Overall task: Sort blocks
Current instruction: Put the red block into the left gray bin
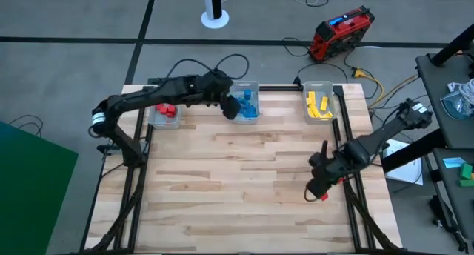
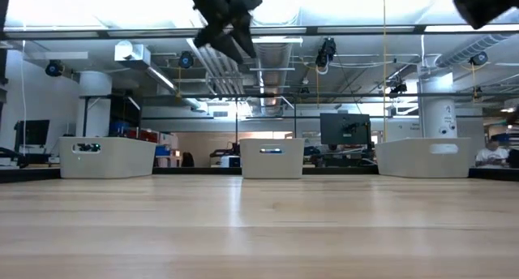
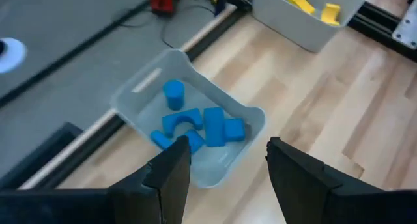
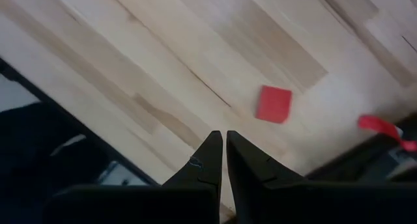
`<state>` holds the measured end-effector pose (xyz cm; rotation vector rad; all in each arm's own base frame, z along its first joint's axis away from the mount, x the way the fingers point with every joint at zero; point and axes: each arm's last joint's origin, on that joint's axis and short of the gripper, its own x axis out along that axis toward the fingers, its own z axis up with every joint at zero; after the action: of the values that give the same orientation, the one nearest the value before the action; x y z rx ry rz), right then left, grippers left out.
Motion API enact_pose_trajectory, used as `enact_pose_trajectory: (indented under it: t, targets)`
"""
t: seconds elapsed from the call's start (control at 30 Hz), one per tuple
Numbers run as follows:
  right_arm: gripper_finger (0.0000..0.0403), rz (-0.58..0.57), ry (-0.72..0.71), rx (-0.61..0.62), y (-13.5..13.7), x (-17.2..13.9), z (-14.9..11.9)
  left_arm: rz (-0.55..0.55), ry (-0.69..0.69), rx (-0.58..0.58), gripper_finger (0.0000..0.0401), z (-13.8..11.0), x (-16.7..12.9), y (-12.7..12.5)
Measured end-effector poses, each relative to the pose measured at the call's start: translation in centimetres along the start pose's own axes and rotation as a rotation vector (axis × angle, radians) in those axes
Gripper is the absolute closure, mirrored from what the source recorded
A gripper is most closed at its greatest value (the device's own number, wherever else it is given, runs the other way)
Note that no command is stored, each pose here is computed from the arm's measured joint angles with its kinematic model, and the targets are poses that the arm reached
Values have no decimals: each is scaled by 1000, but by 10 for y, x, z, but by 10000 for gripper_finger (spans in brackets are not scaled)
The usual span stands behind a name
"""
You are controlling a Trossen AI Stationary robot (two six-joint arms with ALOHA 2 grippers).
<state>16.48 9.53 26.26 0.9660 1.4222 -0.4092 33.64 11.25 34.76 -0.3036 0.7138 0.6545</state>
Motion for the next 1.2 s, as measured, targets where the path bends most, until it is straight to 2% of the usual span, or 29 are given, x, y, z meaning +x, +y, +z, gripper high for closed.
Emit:
enact_pose_trajectory:
  t: [0.13, 0.23, 0.57, 0.8, 1.0, 1.2]
  targets:
    - [383, -54, 15, -9, -5, 9, -13, 24, -40, -8, 223, 2, -30, 9]
    - [358, -88, 30, 4, -9, 16, -18, 68, -64, -11, 223, 1, -52, 17]
    - [207, -161, 41, 40, -22, 33, -23, 185, -97, -54, 223, -13, -114, 42]
    - [127, -127, 48, 47, -25, 48, -21, 218, -107, -101, 223, -21, -137, 52]
    - [101, -198, 49, 54, -28, 71, -20, 233, -102, -102, 223, -23, -141, 54]
    - [104, -238, 52, 42, -21, 96, -16, 238, -89, -97, 223, -25, -136, 54]
